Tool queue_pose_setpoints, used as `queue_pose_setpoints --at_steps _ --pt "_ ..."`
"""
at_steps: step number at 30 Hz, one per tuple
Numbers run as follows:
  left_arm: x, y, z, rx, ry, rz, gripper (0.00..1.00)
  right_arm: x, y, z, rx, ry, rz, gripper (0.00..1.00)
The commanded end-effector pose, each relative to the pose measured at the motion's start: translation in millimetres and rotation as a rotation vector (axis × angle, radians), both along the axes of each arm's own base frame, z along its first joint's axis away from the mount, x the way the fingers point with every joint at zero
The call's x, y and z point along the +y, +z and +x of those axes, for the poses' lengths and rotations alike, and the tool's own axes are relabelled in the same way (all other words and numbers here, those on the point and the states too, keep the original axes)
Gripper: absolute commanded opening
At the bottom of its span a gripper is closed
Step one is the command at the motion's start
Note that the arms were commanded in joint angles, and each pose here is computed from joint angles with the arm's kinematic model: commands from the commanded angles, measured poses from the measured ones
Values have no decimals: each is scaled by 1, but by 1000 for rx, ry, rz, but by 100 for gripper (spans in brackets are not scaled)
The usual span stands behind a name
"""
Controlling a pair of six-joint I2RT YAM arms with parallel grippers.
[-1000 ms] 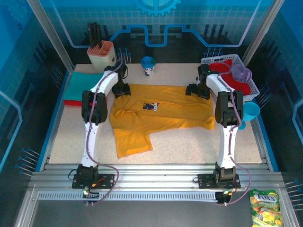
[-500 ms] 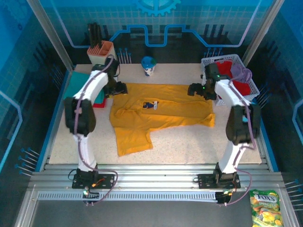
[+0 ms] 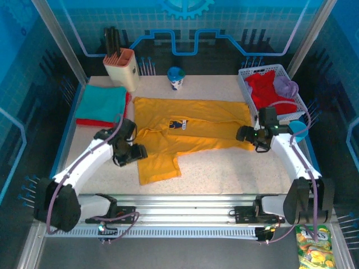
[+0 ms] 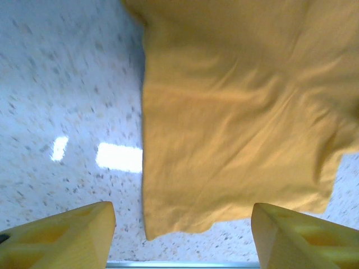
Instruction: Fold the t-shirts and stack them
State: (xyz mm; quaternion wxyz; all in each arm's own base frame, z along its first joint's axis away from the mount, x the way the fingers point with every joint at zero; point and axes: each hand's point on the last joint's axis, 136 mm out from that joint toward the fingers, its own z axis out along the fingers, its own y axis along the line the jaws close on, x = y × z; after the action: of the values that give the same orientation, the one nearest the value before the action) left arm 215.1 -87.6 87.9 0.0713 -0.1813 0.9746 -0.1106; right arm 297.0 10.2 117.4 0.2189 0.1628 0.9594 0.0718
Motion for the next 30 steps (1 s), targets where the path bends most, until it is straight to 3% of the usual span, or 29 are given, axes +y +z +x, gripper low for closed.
queue_pose_setpoints --at_steps 1,4,12,26,30 --pt "-12 -5 -11 -19 75 -63 63 -15 -1 -2 -30 -72 -16 87" --pt "-11 -17 -28 18 86 -45 59 -22 -7 -6 -19 -100 -20 82" --pt "-16 -54 -61 101 159 -56 52 -30 -17 -7 -22 -140 25 82" --pt "-27 -82 -62 107 230 -110 38 -32 -18 15 -49 -159 51 79" --pt "-25 -86 -66 116 231 -98 25 -34 -25 21 -40 -162 48 78"
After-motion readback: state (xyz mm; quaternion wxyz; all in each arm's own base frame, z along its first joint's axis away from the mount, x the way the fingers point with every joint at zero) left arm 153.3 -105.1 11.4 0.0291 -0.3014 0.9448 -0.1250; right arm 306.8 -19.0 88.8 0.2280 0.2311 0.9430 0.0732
